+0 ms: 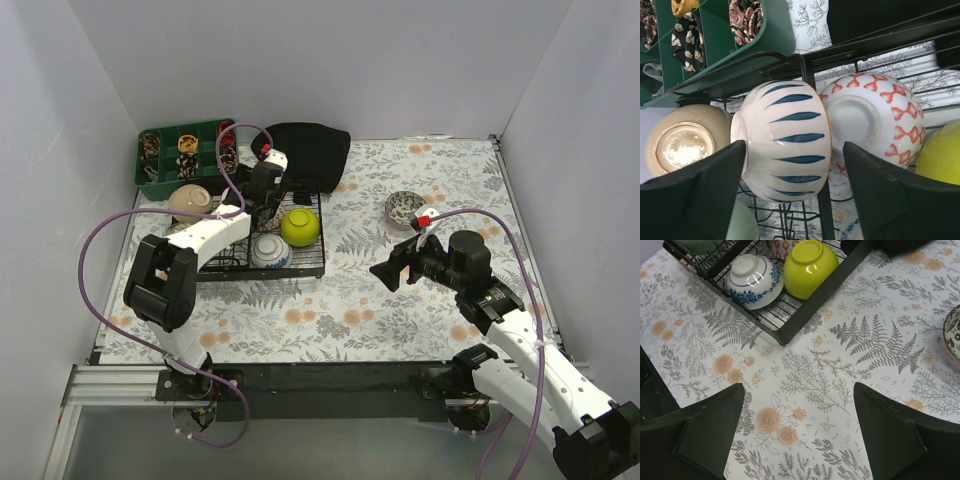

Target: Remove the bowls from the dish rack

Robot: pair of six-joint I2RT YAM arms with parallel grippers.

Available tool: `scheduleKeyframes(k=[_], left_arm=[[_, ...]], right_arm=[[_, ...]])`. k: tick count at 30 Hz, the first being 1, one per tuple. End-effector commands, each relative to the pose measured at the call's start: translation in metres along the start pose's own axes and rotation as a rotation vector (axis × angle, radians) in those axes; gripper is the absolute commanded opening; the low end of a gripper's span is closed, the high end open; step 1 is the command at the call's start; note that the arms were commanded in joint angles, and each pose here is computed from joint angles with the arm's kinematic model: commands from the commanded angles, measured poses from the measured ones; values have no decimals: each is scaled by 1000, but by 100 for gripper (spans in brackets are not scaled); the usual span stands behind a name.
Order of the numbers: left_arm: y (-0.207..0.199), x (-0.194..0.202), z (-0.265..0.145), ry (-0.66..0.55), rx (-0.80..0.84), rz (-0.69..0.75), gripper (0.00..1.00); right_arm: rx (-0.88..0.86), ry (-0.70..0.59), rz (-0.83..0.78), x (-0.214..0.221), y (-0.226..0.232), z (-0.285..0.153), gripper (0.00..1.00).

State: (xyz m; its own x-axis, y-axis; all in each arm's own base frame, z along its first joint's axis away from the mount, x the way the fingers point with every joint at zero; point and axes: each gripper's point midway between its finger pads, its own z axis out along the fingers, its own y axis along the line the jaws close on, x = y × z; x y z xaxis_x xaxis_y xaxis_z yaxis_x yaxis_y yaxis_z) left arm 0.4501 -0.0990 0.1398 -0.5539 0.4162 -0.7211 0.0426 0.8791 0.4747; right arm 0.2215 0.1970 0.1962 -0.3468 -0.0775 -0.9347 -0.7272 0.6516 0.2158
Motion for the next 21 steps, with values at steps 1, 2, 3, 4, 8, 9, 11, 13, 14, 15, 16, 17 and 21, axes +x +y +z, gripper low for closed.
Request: scheduleKeyframes(k=[1,2,3,4,8,9,11,13,14,15,16,17,21], left_arm=[[6,-18,-3,-45,-23,-13,71],[6,-18,-4,-45,-21,-15,70],[7,-19,-5,-49,-22,-17,65],[7,-17,-5,-45,-21,-13,63],[10,-18,-8,-47,-27,-5,54],[11,-16,-8,-42,-32,-3,52],[14,-20,-11,-48,-33,-6,42],[17,-20,-14,-45,-39,-4,34],[21,-23,-17,-51,-44,-10,31],[22,-22,-19,-46,-44,-6,29],[25,-23,-21,-47,-52,-6,27],[27,-23,-23,-47,-55,-7,23],[37,-24,-32,-48,-79,-1,17]], right_arm=[[-22,-35,-30,-9,3,2,98],[-22,-35,-30,-9,3,2,98],[-21,-34,-29,-8,3,2,98],[-22,-34,-31,-8,3,2,98],[-21,-36,-30,-8,3,2,97],[-19,-35,-30,-8,3,2,98],[-19,-35,-30,-7,3,1,97],[-19,-37,-32,-8,3,1,97],[-17,-36,-31,-7,3,1,97],[-18,-39,-33,-9,3,1,97],[-18,-39,-32,-9,3,1,97],[-16,-40,-31,-9,3,1,97],[-25,-37,-32,-8,4,1,97]])
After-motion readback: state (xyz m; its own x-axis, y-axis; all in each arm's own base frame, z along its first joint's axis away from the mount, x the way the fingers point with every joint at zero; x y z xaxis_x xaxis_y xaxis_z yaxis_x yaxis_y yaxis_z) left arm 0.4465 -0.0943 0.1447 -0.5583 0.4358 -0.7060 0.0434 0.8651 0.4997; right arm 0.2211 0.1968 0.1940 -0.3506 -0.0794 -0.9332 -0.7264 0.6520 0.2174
